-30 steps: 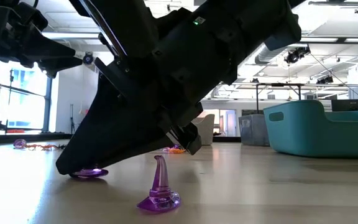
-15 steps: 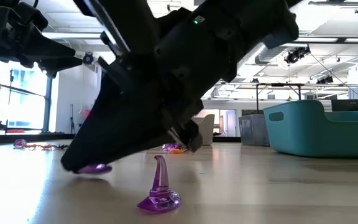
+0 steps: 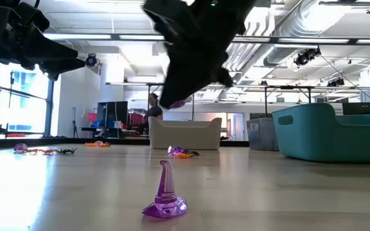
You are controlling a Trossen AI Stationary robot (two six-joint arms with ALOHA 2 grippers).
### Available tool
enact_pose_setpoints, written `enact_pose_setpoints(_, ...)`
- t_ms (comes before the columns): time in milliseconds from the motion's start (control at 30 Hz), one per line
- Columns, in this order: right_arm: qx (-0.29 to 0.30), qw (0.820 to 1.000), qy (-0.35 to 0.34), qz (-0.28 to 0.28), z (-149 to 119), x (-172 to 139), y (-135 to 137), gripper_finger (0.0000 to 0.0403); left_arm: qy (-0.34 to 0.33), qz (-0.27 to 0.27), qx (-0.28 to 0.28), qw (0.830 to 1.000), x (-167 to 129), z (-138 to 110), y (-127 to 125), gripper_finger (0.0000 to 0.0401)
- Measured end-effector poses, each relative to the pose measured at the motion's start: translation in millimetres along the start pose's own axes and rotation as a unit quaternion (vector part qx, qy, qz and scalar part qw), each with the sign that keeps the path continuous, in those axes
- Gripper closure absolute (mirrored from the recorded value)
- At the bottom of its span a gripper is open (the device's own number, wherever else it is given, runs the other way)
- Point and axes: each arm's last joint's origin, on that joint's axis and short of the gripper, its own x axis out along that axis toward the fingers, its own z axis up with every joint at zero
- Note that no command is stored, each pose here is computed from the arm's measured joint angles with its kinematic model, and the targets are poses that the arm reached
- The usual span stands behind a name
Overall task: Sort Halloween decoration
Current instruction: Put the purple witch hat toy into the white bin
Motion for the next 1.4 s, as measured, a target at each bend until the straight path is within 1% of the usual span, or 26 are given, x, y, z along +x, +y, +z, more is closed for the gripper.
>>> enact_pose_setpoints(100,-0.014,0.999,0.007,-0.046,16.9,-21.9,-27.6,0.0397,0.0,0.0,0.0,1.0,0.0,0.1,0.0,0.0215)
enact_pose_setpoints(233,-0.01,0.996,0.021,-0.09,39.9,-37.6,-71.1,0.0397,0.0,0.0,0.0,1.0,0.0,-0.1,0.0,0.0215)
enact_pose_setpoints(300,-0.009,0.994,0.023,-0.107,52.8,-40.0,-96.1,0.0397,0.0,0.0,0.0,1.0,0.0,0.0,0.0,0.0215)
enact_pose_setpoints(467,-0.02,0.993,0.032,-0.113,81.1,-36.2,-161.6,0.0397,0.0,0.0,0.0,1.0,0.0,-0.1,0.0,0.0215)
enact_pose_setpoints(600,-0.007,0.989,0.031,-0.143,94.0,-36.5,-209.4,0.0397,0.0,0.0,0.0,1.0,0.0,0.1,0.0,0.0215)
enact_pose_setpoints(700,0.005,0.987,0.031,-0.157,98.6,-38.1,-233.8,0.0397,0.0,0.0,0.0,1.0,0.0,-0.1,0.0,0.0215)
enact_pose_setpoints(867,-0.004,0.986,0.039,-0.159,100.6,-32.9,-253.3,0.0397,0.0,0.0,0.0,1.0,0.0,0.0,0.0,0.0215)
enact_pose_setpoints(967,-0.021,0.986,0.036,-0.16,102.0,-26.5,-258.1,0.0396,0.0,0.0,0.0,1.0,0.0,-0.1,0.0,0.0215)
enact_pose_setpoints(1033,-0.032,0.988,0.027,-0.15,104.3,-23.0,-258.4,0.0388,0.0,0.0,0.0,1.0,0.0,0.0,0.0,0.0215)
enact_pose_setpoints(1133,-0.042,0.99,0.022,-0.136,105.5,-17.4,-259.8,0.036,0.0,0.0,0.0,1.0,0.0,0.1,0.0,0.0215)
enact_pose_setpoints(1300,-0.054,0.99,0.028,-0.131,104.7,-14.1,-260.7,0.0296,0.0,0.0,0.0,1.0,0.0,0.1,0.0,0.0215)
enact_pose_setpoints(1400,-0.055,0.99,0.027,-0.131,104.6,-13.9,-259.5,0.027,0.0,0.0,0.0,1.0,0.0,0.0,0.0,0.0215)
